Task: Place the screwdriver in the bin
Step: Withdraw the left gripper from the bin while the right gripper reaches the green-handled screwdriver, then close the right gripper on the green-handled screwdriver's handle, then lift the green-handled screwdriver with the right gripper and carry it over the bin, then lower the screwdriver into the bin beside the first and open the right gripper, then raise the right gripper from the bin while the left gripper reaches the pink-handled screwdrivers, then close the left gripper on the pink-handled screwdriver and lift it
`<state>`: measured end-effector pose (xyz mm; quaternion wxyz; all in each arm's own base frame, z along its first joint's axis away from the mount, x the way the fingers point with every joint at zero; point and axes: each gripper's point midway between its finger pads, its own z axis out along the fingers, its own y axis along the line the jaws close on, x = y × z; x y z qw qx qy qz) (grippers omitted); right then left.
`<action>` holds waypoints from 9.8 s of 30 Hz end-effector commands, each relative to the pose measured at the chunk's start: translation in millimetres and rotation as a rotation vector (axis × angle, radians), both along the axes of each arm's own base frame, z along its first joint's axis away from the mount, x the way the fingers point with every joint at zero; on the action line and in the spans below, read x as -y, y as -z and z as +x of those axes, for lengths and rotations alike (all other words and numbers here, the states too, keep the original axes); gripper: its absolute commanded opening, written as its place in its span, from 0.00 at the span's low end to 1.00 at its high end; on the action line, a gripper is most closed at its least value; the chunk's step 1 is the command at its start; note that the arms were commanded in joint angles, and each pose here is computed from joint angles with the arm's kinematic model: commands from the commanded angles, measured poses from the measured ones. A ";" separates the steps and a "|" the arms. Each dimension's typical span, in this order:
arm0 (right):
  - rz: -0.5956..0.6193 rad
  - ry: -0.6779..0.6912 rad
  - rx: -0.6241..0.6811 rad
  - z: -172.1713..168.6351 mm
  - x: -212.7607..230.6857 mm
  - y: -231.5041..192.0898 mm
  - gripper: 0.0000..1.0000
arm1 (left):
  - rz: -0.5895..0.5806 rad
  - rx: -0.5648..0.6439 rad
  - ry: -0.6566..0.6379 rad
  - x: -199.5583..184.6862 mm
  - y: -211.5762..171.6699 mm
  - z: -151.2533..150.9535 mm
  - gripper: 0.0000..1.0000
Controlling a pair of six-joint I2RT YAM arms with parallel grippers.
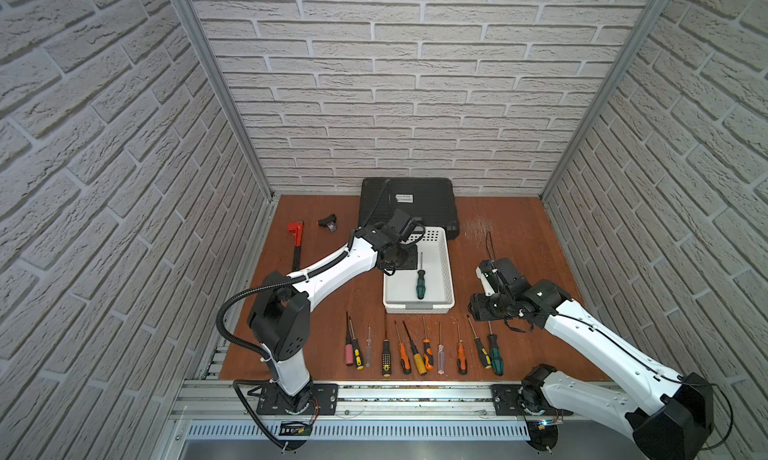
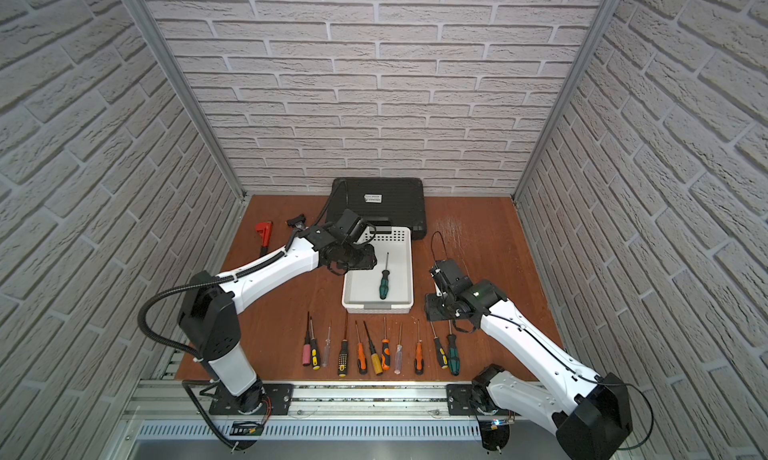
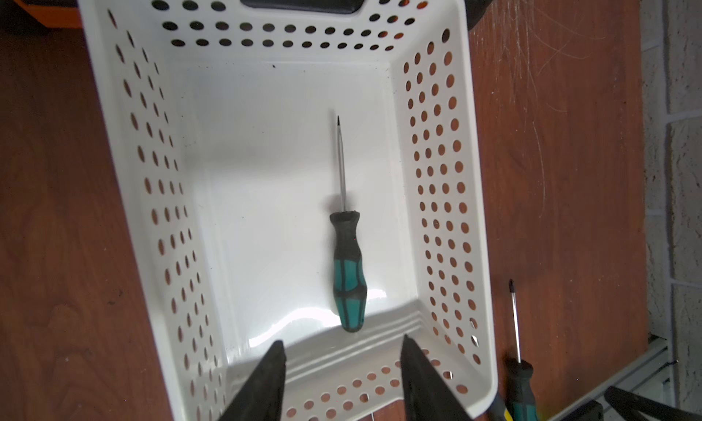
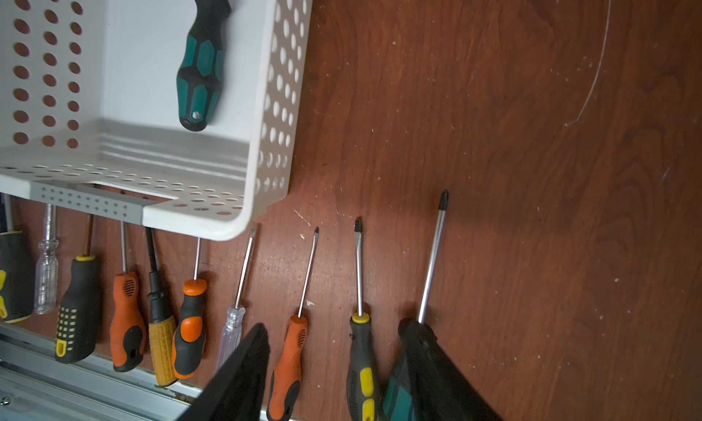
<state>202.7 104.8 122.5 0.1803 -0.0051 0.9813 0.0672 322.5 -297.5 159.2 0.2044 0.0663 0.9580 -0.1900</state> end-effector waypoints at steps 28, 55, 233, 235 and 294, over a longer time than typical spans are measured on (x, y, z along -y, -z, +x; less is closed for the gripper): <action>-0.170 0.299 -0.217 -62.1 40.4 82.7 0.65 | -0.120 0.076 -0.224 -115.0 5.3 -37.0 0.51; -0.053 0.336 -0.387 -43.2 35.6 103.7 0.43 | -0.140 0.069 -0.305 -139.2 9.5 -48.0 0.51; 0.272 -0.217 0.232 128.3 -150.9 -65.3 0.36 | 0.301 -0.350 -0.418 -192.2 114.4 -187.1 0.33; 0.266 -0.219 0.224 127.5 -150.5 -61.5 0.36 | 0.306 -0.360 -0.421 -193.6 117.7 -190.4 0.33; 0.381 -0.202 0.158 119.5 -166.5 -44.5 0.33 | 0.332 -0.251 -0.535 -212.5 102.0 -185.6 0.03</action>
